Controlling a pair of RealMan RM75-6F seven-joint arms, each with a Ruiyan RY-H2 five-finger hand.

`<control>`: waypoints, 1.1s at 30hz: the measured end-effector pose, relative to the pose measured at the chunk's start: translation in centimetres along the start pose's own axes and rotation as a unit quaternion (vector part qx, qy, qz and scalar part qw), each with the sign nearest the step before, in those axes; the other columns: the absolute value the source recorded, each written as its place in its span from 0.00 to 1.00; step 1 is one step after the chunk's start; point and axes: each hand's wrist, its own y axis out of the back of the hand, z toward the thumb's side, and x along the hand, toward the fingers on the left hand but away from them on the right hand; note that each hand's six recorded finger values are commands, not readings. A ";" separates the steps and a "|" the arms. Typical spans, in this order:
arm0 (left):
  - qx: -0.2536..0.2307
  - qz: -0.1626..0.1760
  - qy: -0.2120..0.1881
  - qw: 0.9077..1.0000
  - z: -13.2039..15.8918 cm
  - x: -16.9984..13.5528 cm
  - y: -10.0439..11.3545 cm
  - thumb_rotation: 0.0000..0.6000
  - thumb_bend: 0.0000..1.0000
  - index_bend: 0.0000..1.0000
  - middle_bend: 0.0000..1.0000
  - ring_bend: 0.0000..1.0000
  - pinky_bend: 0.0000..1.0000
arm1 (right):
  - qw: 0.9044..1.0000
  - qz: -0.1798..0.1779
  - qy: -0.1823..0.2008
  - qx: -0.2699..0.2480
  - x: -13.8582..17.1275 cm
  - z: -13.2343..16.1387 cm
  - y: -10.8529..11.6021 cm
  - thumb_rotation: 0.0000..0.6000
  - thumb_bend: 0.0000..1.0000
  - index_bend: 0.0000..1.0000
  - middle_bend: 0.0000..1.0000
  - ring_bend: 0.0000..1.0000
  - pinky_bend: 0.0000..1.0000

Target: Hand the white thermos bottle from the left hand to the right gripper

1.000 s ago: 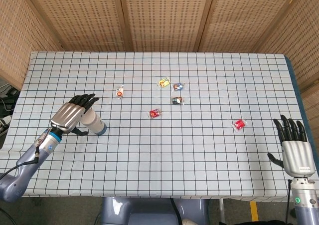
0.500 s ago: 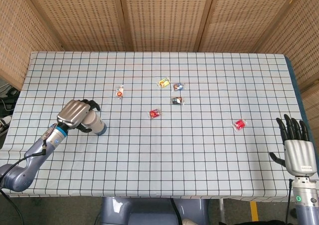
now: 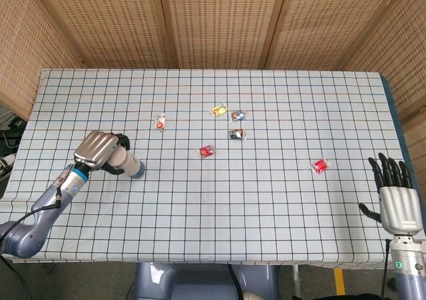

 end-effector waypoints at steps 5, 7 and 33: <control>-0.024 0.013 -0.021 0.999 1.8 -0.4 2.2 1.00 0.24 0.65 0.54 0.46 0.54 | 0.998 0.030 0.017 -0.046 -0.8 0.9 -0.8 1.00 0.00 0.00 0.00 0.00 0.00; -0.036 0.017 -0.034 0.999 3.0 -0.6 3.5 1.00 0.24 0.65 0.54 0.46 0.54 | 0.996 0.050 0.032 -0.072 -1.5 1.7 -1.3 1.00 0.00 0.00 0.00 0.00 0.00; -0.095 0.063 -0.153 0.982 19.1 2.4 12.9 1.00 0.24 0.67 0.55 0.47 0.55 | 0.830 0.316 0.157 -0.432 -11.7 22.5 -1.1 1.00 0.00 0.00 0.00 0.00 0.00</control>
